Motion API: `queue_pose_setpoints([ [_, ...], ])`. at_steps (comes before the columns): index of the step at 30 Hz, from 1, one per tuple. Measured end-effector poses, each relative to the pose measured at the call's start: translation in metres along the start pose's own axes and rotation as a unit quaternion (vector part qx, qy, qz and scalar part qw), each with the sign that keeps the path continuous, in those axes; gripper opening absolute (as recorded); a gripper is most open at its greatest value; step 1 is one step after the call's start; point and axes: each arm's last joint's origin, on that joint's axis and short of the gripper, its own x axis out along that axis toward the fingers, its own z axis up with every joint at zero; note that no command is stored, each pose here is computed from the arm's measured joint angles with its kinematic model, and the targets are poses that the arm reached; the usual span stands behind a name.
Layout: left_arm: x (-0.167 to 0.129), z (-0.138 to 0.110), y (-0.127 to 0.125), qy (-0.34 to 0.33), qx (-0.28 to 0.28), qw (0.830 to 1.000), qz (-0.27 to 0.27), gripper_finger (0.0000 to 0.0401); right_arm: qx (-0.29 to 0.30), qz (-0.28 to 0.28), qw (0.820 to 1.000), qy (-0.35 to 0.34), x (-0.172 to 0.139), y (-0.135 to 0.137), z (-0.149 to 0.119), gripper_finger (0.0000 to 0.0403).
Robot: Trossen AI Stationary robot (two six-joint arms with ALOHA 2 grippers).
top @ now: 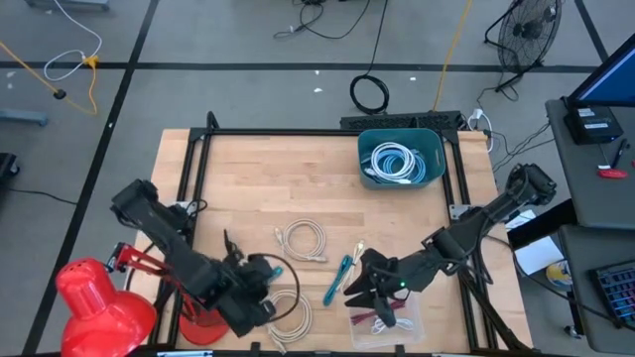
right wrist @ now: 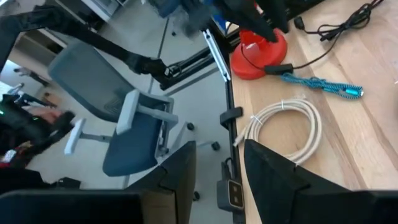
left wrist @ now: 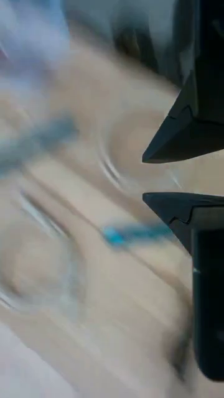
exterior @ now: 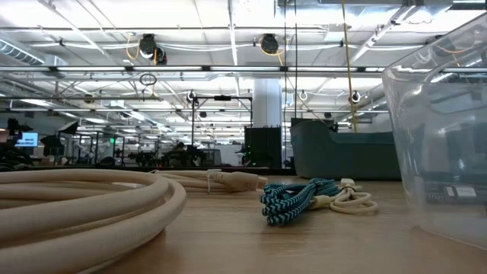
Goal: Pick & Place USB Port
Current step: Put the left blue charger cable into the transparent bin
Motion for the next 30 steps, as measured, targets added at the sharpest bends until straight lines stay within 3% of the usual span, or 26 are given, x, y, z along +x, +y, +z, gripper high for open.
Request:
queue_pose_setpoints([
  [4,0.034,-0.018,0.003,0.068,0.000,0.992,0.109,0.0088,-0.002,-0.014,1.000,-0.014,0.000,0.001,-0.001,0.0125],
  [10,0.086,-0.037,0.001,0.092,-0.026,0.994,0.047,0.0088,-0.001,-0.019,0.999,-0.028,0.000,0.002,-0.001,0.0125],
  [15,0.108,-0.058,0.023,0.139,-0.072,0.983,0.094,0.0093,0.004,-0.017,0.999,-0.028,0.000,0.003,-0.002,0.0125],
  [18,0.111,-0.066,0.028,0.169,-0.079,0.977,0.103,0.0123,0.007,-0.018,0.999,-0.030,-0.001,0.004,-0.003,0.0125],
  [26,0.112,-0.067,0.030,0.168,-0.072,0.978,0.105,0.0260,0.010,-0.035,0.998,-0.051,-0.001,0.005,-0.004,0.0125],
  [30,0.113,-0.062,0.031,0.154,-0.067,0.980,0.108,0.0287,0.010,-0.035,0.998,-0.052,-0.001,0.005,-0.004,0.0125],
])
